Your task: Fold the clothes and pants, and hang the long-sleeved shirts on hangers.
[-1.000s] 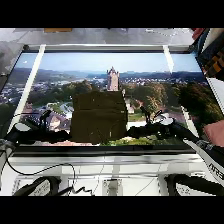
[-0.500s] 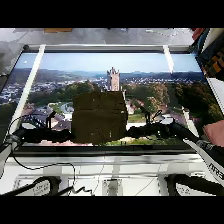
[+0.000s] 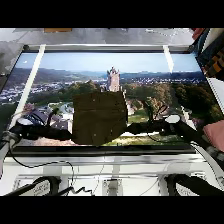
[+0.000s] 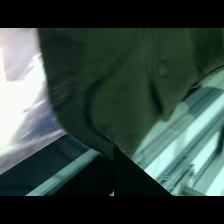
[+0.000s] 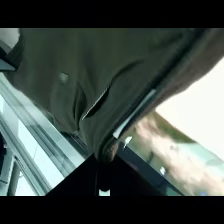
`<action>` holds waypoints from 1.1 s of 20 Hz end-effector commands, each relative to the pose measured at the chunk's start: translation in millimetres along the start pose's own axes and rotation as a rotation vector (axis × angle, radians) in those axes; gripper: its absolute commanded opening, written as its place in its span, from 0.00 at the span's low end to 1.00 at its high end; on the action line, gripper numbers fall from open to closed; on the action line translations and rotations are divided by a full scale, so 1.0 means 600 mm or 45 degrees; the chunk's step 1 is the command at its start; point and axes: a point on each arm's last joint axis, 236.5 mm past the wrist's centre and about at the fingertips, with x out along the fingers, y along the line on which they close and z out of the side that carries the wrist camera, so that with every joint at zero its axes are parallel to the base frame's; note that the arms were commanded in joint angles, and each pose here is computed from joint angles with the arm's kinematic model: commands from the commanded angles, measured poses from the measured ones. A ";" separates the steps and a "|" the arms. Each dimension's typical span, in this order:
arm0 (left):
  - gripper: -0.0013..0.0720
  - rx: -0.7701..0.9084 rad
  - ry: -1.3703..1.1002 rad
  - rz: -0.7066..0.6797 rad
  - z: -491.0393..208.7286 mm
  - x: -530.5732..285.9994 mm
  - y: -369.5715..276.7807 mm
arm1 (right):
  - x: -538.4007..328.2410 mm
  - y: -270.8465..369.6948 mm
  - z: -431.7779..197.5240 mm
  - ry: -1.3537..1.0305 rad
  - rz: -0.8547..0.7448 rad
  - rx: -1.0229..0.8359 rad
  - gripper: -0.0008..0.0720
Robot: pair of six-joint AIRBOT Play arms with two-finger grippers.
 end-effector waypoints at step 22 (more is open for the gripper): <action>0.03 0.472 -1.163 0.425 0.172 -0.338 -0.279 | -0.110 0.288 0.165 -0.556 0.095 0.124 0.06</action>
